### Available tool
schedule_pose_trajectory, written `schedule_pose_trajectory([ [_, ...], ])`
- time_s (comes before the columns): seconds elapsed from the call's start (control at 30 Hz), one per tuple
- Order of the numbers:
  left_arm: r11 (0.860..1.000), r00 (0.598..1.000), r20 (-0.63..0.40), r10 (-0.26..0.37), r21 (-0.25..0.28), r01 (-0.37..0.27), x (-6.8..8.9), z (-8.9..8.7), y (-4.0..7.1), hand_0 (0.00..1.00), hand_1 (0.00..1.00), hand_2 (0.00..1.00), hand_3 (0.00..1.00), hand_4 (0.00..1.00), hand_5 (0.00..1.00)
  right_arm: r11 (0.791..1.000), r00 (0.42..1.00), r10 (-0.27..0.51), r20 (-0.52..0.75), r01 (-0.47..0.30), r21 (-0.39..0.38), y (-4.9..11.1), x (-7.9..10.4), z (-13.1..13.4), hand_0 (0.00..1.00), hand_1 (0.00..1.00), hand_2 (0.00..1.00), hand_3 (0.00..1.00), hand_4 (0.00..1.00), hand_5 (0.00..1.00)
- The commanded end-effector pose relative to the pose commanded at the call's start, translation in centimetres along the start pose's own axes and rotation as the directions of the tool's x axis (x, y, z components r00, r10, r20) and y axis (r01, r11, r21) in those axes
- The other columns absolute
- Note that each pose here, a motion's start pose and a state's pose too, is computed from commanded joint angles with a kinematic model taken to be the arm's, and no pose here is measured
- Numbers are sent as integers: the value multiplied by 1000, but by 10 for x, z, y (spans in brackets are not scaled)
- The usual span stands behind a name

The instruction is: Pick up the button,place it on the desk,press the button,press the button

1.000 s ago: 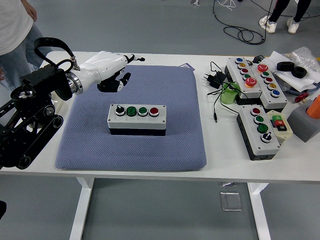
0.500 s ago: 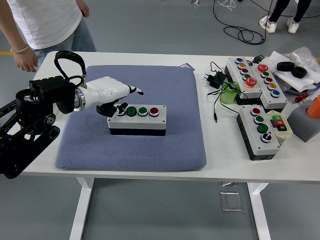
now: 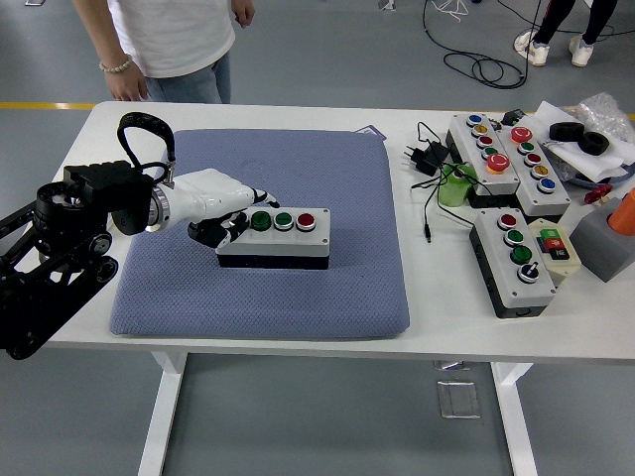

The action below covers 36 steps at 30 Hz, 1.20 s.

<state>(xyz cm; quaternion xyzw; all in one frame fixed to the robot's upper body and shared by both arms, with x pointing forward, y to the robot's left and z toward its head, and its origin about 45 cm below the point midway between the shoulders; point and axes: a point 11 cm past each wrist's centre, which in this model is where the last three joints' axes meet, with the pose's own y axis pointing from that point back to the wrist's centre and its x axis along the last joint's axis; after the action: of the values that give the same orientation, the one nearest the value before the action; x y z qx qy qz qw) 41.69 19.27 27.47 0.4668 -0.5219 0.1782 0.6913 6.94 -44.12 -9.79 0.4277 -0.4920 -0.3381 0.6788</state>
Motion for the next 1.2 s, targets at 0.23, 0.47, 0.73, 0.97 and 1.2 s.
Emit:
schedule_pose_trajectory([
  [0.23, 1000, 1000, 6, -6, -14, 7, -2, 6, -3, 36, 2, 17, 910, 282, 2, 1000, 1000, 0, -1, 0, 1, 0, 0, 0, 648, 637, 668, 582, 380, 241],
  [0.47, 1000, 1000, 15, -13, -17, 13, -4, 9, -7, 36, 2, 18, 908, 283, 2, 1000, 1000, 1, -2, -1, 2, 0, 1, -1, 648, 637, 669, 582, 380, 241],
  [0.73, 999, 998, 30, -47, 5, 47, -12, 5, -11, 37, 2, 17, 900, 282, 2, 1000, 1000, 2, -1, -2, 2, 0, 1, -1, 648, 637, 668, 582, 380, 240],
  [0.97, 996, 995, 48, -89, 11, 88, -21, 5, -13, 37, 2, 19, 897, 281, 2, 1000, 1000, 2, -2, -2, 0, 0, 1, 0, 648, 637, 668, 582, 380, 242],
  [1.2, 994, 993, 53, -109, 12, 108, -27, 6, -15, 36, 2, 19, 896, 280, 2, 1000, 1000, 1, -3, -1, -3, 0, 0, 2, 648, 637, 668, 582, 380, 241],
])
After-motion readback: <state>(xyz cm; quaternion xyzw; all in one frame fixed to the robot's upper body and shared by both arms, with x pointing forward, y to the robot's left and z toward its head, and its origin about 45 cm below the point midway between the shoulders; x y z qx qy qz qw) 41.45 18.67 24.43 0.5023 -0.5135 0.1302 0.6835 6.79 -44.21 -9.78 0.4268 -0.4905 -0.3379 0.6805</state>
